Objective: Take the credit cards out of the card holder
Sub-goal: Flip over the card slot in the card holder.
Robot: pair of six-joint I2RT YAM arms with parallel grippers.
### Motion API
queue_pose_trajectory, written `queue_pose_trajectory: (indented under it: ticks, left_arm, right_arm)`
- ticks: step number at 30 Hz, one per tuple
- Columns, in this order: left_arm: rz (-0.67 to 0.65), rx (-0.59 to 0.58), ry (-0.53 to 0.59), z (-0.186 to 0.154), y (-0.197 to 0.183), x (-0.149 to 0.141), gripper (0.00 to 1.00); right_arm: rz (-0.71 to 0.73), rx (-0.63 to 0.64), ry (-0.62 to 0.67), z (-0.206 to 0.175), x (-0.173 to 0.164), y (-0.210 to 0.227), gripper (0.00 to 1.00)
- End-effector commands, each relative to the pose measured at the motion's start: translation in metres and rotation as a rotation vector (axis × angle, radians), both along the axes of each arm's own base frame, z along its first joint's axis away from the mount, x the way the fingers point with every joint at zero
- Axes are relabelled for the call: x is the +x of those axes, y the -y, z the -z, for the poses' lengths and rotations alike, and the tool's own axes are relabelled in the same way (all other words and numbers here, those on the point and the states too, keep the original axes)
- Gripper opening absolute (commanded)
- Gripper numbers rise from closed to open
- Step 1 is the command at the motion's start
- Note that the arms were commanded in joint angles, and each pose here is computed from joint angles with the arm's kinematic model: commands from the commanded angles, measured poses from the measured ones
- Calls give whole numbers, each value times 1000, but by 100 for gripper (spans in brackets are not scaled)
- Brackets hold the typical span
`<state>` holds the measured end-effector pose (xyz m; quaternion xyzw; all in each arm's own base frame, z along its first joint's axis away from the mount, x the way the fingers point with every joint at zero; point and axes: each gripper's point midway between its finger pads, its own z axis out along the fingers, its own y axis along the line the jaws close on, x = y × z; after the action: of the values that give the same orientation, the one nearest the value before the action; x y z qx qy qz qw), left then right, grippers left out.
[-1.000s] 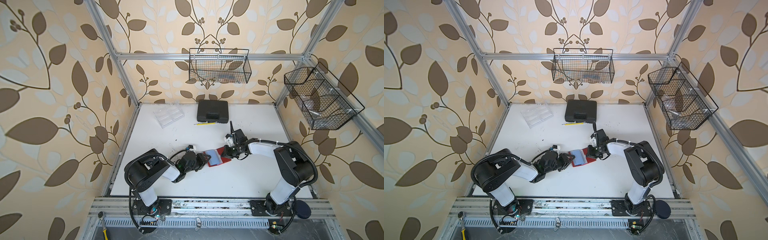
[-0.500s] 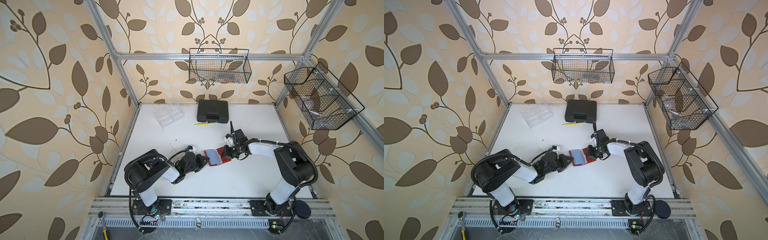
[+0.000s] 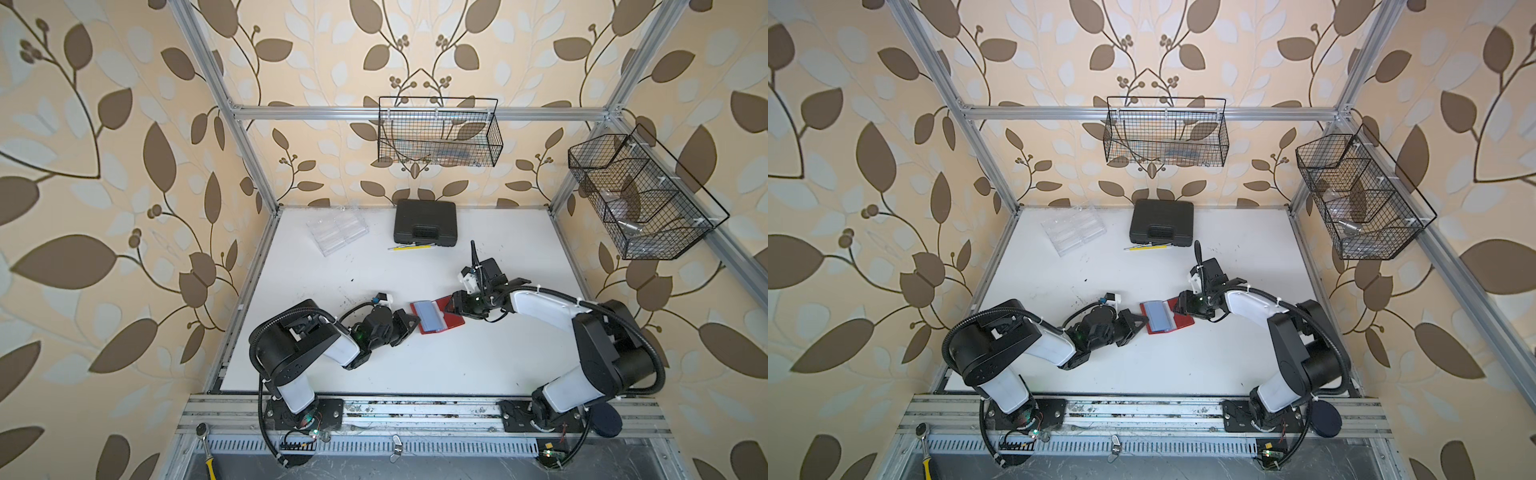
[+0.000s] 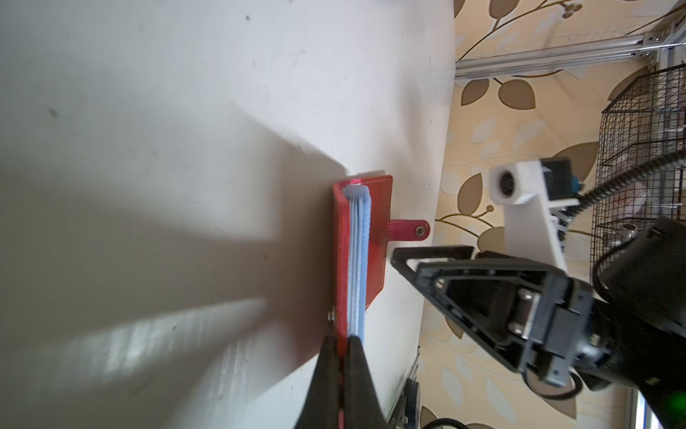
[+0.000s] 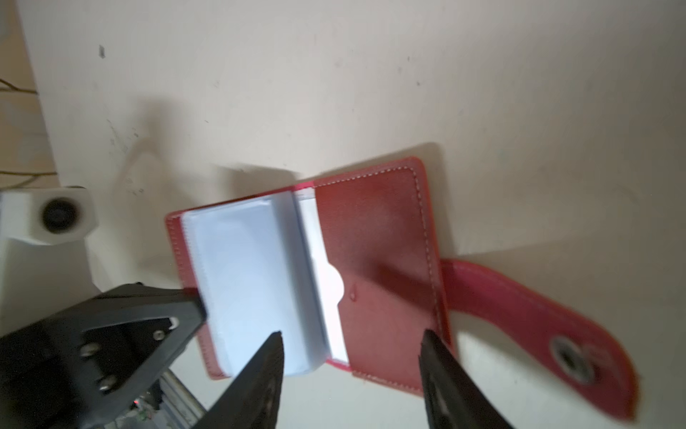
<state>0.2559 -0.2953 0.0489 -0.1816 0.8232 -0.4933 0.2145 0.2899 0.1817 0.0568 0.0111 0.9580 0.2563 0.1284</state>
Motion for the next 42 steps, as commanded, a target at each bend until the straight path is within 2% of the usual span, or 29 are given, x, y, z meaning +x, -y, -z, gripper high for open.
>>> queue_pose_trajectory:
  ticks: [1, 3, 4, 5, 8, 23, 42]
  left_arm:
    - [27, -1, 46, -20, 11, 4, 0]
    - [35, 23, 45, -20, 11, 4, 0]
    - [38, 32, 45, -21, 12, 4, 0]
    - [38, 39, 46, -21, 11, 4, 0]
    - [43, 47, 45, -22, 11, 3, 0]
    - [77, 46, 58, -26, 18, 3, 0]
    - [101, 21, 92, -35, 25, 2, 0]
  right_arm:
    - [-14, -52, 56, -34, 3, 5, 72]
    - [-33, -98, 71, -45, 3, 4, 77]
    - [-50, -128, 70, -48, 3, 3, 93]
    - [-69, -163, 61, -48, 2, 2, 100]
    - [-129, -239, 69, -48, 1, -9, 100]
    - [-297, -316, 0, -10, -23, -49, 100]
    - [-293, -377, -47, 21, -21, -44, 98]
